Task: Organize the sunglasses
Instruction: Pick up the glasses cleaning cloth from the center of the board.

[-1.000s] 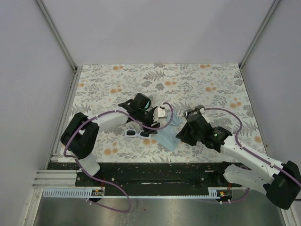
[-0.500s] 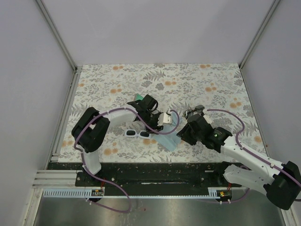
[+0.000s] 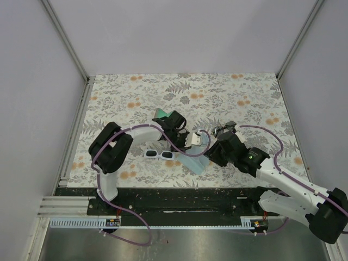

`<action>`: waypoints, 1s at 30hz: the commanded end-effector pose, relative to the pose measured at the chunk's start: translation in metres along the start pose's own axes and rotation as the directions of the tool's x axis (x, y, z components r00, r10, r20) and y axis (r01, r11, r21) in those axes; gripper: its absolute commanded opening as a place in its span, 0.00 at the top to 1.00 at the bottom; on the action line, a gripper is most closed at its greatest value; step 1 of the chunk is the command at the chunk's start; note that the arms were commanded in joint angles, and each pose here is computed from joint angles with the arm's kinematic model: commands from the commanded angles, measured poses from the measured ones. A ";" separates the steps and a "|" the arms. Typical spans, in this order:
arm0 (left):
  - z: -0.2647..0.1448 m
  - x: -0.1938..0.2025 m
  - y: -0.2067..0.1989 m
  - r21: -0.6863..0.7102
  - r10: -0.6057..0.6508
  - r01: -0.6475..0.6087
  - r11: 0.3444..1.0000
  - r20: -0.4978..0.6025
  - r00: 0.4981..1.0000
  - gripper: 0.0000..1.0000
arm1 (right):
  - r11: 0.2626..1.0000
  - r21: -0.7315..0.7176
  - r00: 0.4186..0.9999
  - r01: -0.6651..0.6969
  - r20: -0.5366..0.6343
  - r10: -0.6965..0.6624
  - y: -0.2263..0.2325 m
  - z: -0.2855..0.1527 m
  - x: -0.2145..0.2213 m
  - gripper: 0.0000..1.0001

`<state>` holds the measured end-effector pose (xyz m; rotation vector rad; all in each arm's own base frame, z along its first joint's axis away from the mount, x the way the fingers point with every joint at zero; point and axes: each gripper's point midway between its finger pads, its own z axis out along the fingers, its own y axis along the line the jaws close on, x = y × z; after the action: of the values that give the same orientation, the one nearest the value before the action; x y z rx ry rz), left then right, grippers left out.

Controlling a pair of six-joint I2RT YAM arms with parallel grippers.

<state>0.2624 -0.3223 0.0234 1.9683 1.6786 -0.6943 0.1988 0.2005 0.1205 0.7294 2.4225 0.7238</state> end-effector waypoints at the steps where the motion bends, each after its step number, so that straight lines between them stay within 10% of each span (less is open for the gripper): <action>1: 0.003 -0.015 0.010 -0.006 0.052 -0.052 0.999 0.017 0.999 0.88 | 0.999 -0.033 1.000 0.015 0.013 -0.014 0.007 0.002 -0.001 0.57; 3: 0.002 -0.015 0.008 0.001 0.054 -0.054 0.999 -0.003 0.999 1.00 | 0.999 -0.027 1.000 0.026 0.014 -0.026 0.005 0.002 -0.002 0.57; 30: -0.039 -0.030 -0.005 -0.119 -0.102 0.100 0.988 -0.005 0.995 1.00 | 0.755 -0.065 0.757 0.653 0.029 -0.652 0.010 0.039 -0.001 0.59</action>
<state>0.2515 -0.3203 0.0614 1.8489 1.7986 -0.6599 0.2093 0.1975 0.0772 -0.0308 2.5247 0.4308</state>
